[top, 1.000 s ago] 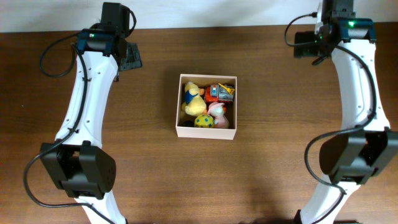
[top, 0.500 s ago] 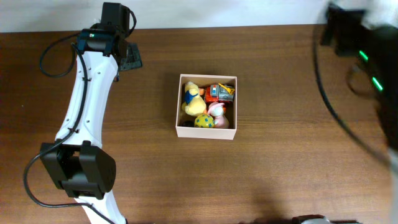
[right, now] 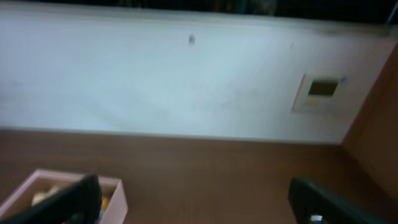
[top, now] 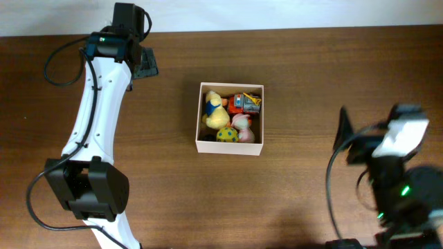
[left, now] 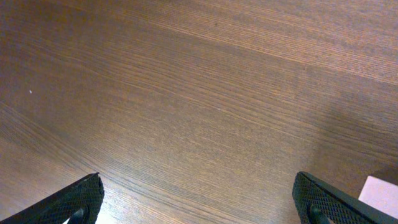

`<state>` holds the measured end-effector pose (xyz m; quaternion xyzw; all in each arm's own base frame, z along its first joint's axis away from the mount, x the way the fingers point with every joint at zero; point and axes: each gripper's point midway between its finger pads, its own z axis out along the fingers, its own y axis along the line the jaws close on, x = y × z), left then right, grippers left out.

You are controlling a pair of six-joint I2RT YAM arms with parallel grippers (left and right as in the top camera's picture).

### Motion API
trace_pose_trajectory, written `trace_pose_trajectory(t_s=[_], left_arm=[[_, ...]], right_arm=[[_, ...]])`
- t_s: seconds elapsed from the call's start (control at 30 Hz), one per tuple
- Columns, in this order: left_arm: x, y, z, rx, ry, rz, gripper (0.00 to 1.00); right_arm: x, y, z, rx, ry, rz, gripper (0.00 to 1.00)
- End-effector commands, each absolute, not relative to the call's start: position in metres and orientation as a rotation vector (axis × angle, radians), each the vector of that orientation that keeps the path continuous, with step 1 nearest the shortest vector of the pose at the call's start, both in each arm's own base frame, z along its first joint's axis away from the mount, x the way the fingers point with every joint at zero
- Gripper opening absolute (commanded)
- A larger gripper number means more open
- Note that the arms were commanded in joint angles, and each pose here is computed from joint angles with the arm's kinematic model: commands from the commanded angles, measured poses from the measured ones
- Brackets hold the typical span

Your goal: Pack container

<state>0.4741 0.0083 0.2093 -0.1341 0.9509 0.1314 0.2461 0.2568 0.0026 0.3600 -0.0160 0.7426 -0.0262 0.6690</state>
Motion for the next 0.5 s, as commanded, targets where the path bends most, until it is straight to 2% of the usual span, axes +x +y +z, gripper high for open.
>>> trace_pose_trajectory(t_s=[0.0, 0.47], left_arm=[[0.475, 0.01, 0.216, -0.387, 2.573, 0.36, 0.99], [0.475, 0.01, 0.216, -0.387, 2.573, 0.36, 0.99]], right_arm=[[0.248, 0.006, 0.319, -0.045, 1.629, -0.03, 0.99], [0.246, 0.011, 0.232, -0.033, 1.527, 0.026, 0.99]])
